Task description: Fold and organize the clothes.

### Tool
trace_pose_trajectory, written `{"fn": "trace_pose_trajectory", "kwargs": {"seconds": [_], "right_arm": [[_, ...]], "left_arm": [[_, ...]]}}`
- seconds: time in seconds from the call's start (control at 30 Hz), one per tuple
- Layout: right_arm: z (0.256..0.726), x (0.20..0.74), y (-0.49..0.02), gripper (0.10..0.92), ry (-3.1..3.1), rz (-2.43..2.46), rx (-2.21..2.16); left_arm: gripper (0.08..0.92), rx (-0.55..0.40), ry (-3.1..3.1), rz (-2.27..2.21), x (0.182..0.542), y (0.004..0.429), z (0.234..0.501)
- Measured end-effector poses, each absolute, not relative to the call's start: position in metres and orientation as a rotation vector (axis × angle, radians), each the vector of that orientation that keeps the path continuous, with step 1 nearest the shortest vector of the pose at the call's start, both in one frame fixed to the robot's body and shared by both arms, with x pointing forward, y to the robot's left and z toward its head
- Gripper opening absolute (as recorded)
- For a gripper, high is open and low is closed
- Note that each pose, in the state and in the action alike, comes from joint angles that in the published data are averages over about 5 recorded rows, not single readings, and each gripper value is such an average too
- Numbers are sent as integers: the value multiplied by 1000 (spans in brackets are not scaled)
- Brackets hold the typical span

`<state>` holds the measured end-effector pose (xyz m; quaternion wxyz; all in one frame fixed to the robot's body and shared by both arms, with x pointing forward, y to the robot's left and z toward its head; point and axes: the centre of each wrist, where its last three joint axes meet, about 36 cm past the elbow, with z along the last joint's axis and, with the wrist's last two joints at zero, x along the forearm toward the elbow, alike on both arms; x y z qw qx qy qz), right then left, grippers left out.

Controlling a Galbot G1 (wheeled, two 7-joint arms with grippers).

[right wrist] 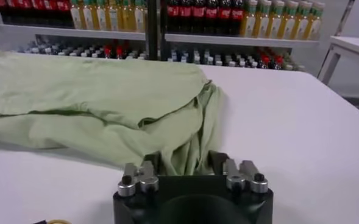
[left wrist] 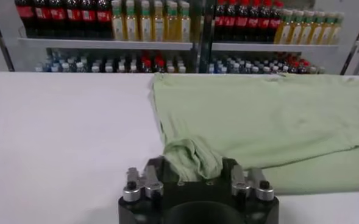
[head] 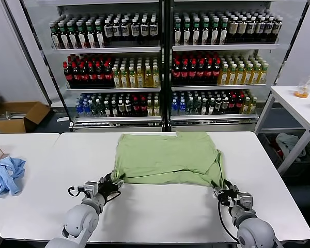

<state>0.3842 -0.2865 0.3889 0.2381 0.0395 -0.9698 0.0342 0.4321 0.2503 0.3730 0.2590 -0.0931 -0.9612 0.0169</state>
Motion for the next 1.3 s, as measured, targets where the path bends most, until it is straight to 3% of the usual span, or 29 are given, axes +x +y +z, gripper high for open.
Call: {"fn": "trace_pose_trajectory", "kwargs": {"seconds": [0.3, 0.47, 0.87, 1.3], "right_arm": [[391, 381, -289, 144, -2668, 105, 131], [396, 374, -291, 122, -2678, 124, 142], [411, 327, -293, 122, -2671, 201, 179], [433, 265, -295, 122, -2615, 314, 194]], "left_arm": [[265, -268, -2580, 80, 434, 255, 372], [154, -281, -2575, 113, 429, 258, 375], [114, -297, -2576, 160, 393, 255, 393], [105, -304, -2565, 159, 325, 253, 412]]}}
